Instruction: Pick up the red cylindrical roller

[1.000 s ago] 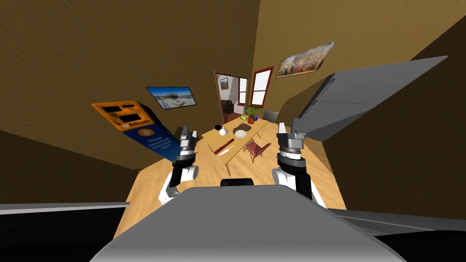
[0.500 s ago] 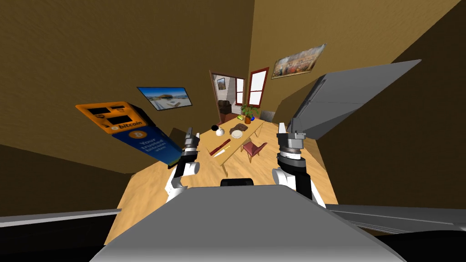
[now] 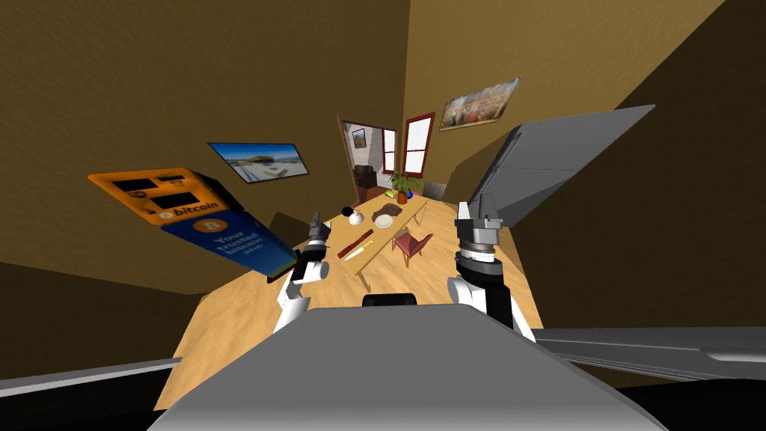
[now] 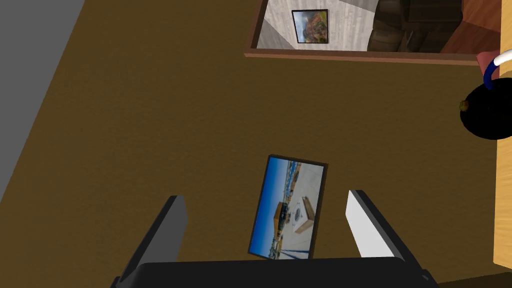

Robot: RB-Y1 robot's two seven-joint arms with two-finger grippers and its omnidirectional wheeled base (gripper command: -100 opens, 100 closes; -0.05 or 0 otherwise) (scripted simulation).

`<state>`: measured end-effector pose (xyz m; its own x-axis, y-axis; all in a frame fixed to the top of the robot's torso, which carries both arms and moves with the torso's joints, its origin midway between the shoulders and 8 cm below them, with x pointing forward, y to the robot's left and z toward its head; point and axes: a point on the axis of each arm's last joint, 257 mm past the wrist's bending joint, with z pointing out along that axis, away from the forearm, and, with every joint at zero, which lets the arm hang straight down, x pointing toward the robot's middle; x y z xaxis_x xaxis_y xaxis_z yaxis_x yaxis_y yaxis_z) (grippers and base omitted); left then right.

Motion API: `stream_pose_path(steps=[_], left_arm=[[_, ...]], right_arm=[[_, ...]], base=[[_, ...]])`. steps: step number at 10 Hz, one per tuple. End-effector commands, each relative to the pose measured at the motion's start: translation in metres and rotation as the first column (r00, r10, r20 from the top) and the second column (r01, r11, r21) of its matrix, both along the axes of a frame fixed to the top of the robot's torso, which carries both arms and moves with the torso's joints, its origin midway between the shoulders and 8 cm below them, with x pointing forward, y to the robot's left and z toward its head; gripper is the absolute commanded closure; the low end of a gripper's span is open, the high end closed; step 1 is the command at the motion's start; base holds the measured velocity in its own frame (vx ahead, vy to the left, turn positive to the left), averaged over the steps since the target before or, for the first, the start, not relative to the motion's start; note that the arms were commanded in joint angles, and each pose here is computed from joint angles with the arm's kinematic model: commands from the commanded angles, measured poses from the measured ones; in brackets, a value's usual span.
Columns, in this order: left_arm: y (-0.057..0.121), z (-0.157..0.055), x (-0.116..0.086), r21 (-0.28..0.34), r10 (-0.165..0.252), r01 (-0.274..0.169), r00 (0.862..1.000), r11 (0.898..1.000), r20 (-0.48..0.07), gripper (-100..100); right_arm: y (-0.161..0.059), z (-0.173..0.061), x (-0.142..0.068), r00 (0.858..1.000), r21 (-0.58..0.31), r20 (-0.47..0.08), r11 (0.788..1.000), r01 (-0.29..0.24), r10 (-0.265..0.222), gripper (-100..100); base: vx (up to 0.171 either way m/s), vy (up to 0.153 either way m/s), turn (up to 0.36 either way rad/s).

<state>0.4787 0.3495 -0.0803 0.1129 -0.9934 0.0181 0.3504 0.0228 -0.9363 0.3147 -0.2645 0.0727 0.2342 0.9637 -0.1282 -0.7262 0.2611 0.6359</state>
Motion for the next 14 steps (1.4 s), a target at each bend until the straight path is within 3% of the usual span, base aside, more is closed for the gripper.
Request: stream_pose_path(steps=[1, 4, 5, 7, 11, 14], left_arm=[[0.007, -0.021, 0.006, -0.028, 0.003, -0.005, 0.998, 1.0, -0.06, -100], [0.027, -0.065, 0.027, -0.102, 0.004, -0.022, 0.984, 0.994, -0.175, -100], [0.027, -0.069, 0.027, -0.104, 0.003, -0.023, 0.982, 0.994, -0.189, -100], [0.037, -0.094, 0.035, -0.14, 0.002, -0.039, 0.967, 0.989, -0.256, -100], [0.059, -0.143, 0.047, -0.202, -0.001, -0.083, 0.922, 0.976, -0.386, -100], [0.081, -0.179, 0.053, -0.249, -0.006, -0.132, 0.873, 0.959, -0.487, -100]], right_arm=[[0.0, 0.0, 0.0, 1.0, 0.0, 0.0, 1.0, 0.0, 0.0, 0], [0.0, 0.0, 0.0, 1.0, 0.0, 0.0, 1.0, 0.0, 0.0, 0], [0.0, 0.0, 0.0, 1.0, 0.0, 0.0, 1.0, 0.0, 0.0, 0], [0.0, 0.0, 0.0, 1.0, 0.0, 0.0, 1.0, 0.0, 0.0, 0], [0.0, 0.0, 0.0, 1.0, 0.0, 0.0, 1.0, 0.0, 0.0, 0], [0.0, 0.0, 0.0, 1.0, 0.0, 0.0, 1.0, 0.0, 0.0, 0]], base=[[0.017, -0.107, -0.045], [0.024, -0.079, -0.064], [0.02, -0.063, -0.035], [0.019, -0.073, -0.067], [0.038, -0.077, -0.062], [0.052, -0.068, -0.077]])
